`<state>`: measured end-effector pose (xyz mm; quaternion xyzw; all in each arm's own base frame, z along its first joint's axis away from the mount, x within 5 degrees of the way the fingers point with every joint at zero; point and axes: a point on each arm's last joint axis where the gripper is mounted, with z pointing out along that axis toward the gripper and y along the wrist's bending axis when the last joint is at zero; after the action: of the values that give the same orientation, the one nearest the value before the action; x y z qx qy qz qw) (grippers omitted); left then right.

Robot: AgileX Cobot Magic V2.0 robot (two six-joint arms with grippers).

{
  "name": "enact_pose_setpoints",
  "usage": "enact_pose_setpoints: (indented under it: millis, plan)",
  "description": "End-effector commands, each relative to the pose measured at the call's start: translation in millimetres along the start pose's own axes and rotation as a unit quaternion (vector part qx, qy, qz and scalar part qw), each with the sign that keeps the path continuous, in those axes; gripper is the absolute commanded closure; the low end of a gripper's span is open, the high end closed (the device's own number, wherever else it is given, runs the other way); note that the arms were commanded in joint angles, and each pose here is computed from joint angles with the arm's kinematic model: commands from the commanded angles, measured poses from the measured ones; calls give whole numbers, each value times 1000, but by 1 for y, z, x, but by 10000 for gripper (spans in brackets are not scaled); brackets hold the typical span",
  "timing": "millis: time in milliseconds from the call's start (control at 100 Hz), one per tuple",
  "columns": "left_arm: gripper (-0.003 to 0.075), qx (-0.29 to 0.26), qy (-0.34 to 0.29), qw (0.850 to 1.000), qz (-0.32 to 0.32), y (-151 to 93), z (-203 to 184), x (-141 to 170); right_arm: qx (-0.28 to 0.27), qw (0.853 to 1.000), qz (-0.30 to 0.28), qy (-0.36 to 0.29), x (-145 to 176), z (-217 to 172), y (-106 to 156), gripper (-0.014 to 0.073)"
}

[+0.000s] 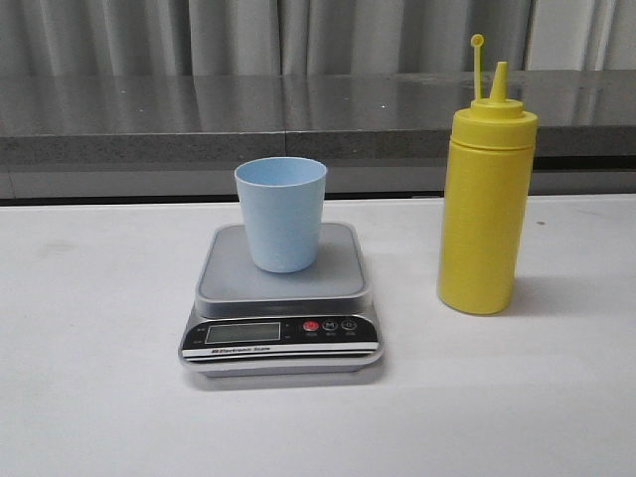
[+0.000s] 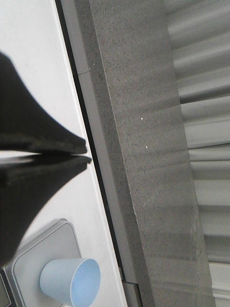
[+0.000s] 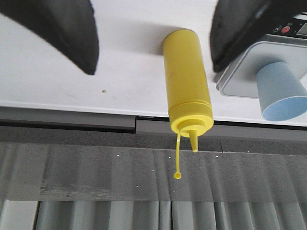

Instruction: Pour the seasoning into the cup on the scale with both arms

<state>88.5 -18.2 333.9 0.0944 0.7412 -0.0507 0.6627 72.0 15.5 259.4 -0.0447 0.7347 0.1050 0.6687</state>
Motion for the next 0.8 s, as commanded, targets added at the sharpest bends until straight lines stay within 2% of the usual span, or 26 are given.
enact_pose_setpoints:
  millis: [0,80,180,790]
  plan:
    - [738,-2,-51,999,-5,1,-2,-16,-5,999,-5,-48,-18,-2,2,319]
    - [738,-2,-51,999,-5,1,-2,-16,-5,999,-5,-48,-18,-2,2,517]
    - [738,-2,-51,999,-5,1,-2,-16,-5,999,-5,-49,-18,-2,2,722]
    - [738,-2,-51,999,-5,1,-2,-16,-5,999,-5,-48,-18,-2,2,715]
